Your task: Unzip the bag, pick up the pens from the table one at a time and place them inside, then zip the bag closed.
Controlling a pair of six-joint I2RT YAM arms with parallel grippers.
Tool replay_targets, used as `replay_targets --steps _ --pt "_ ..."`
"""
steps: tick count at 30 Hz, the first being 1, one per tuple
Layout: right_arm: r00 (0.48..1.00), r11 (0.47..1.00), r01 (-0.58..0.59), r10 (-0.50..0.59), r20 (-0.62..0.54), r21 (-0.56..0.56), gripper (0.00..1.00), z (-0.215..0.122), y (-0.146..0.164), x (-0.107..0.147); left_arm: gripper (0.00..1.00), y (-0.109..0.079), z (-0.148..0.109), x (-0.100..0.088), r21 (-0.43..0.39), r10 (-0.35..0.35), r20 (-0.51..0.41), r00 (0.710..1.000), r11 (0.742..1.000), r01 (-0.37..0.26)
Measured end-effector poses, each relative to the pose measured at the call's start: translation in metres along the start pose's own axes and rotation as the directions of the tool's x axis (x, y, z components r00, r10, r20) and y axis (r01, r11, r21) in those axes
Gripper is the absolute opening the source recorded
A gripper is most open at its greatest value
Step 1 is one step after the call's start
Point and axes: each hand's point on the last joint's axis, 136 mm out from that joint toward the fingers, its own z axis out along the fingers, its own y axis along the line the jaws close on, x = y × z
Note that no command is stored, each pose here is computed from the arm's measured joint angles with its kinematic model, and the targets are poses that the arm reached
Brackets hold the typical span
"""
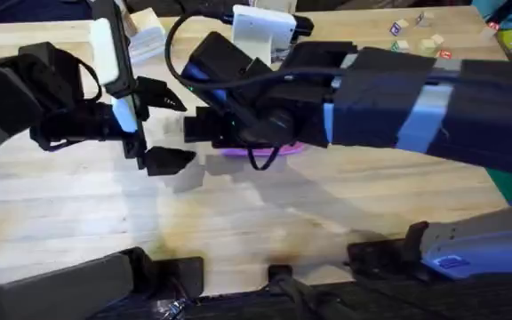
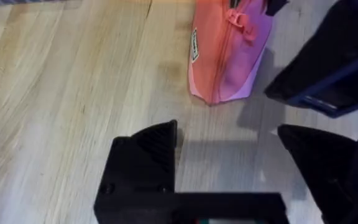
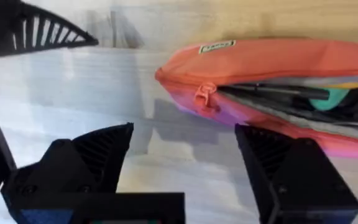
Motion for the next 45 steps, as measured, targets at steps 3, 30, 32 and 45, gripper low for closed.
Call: replay_targets --steps 3,30,32,45 --pt "0.999 1.000 -0.003 0.003 0.037 0.009 0.998 0.003 0.000 -0.007 0.993 0.000 0.000 0.000 0.000 0.000 0.000 1.000 1.000 0.000" --pt "0.988 0.995 -0.039 0.025 0.151 0.089 0.033 0.021 -0.014 -0.031 0.993 0.000 0.000 0.000 0.000 0.000 0.000 1.000 1.000 0.000" --pt "0.988 0.995 -0.042 0.027 0.150 0.096 0.033 0.021 -0.016 -0.032 0.993 0.000 0.000 0.000 0.000 0.000 0.000 1.000 1.000 0.000" --pt "0.981 0.999 -0.004 -0.004 0.195 0.041 0.032 -0.015 -0.011 -0.046 0.993 0.000 0.000 -0.003 0.000 0.000 0.020 1.000 1.000 0.000"
